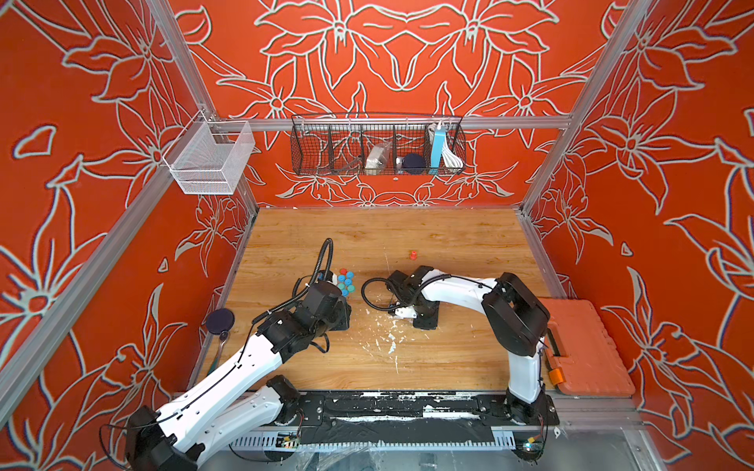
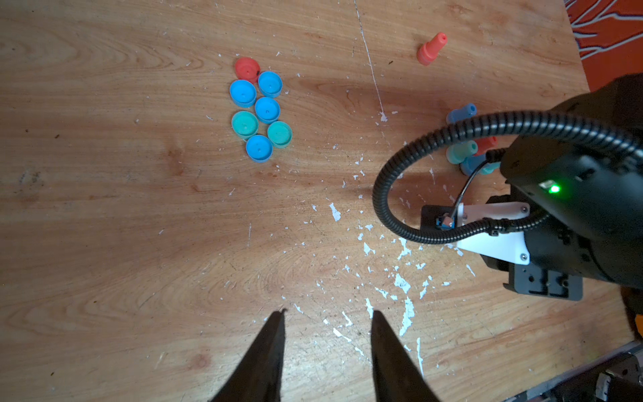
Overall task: Close the stamp cap
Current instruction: Pick up the stamp from the center of the board, then place the stamp at the center of the board.
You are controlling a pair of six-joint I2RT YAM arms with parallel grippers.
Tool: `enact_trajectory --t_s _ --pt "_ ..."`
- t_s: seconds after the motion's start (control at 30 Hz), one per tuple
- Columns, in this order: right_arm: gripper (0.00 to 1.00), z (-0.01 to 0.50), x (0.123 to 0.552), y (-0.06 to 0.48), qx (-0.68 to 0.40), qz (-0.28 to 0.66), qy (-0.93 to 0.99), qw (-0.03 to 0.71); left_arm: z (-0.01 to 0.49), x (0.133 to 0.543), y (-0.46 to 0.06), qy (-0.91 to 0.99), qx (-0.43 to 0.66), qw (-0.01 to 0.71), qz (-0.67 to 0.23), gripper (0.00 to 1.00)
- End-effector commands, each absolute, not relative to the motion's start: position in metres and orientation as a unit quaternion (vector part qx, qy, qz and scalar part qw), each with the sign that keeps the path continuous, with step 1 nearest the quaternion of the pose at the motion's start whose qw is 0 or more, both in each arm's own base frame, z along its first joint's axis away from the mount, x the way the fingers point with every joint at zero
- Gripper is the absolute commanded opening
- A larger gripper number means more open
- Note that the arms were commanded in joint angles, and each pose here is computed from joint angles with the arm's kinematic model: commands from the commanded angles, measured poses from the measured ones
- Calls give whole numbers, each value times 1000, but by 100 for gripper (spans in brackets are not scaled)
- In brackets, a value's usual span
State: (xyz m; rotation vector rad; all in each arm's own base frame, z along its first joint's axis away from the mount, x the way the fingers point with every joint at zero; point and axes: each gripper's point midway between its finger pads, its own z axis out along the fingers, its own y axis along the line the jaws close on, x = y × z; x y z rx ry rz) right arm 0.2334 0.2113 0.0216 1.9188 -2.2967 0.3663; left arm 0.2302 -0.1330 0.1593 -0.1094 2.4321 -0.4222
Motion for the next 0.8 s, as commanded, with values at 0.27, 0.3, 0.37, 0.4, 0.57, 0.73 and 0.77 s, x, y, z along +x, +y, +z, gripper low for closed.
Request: enact_trajectory --t_s 0.27,0.3,0.37,0.4,0.57,0.73,0.77 --pt "1 70 246 256 597 45 -801 6 159 228 -123 929 -57 332 -155 41" --pt "0 81 253 266 592 31 -805 -19 160 228 -123 928 -57 334 -155 41" --pt "0 108 276 283 568 7 -819 -85 161 229 -122 928 -57 335 -154 42" --pt "0 124 291 291 549 -7 -826 -126 162 230 -122 927 -58 337 -154 42" --pt "0 195 371 294 429 -58 -848 -306 164 231 -122 926 -63 339 -155 42" --pt "0 218 443 260 320 -79 -849 -413 164 232 -121 924 -70 342 -158 42" --pt "0 218 456 252 296 -81 -847 -433 164 232 -120 923 -72 343 -158 42"
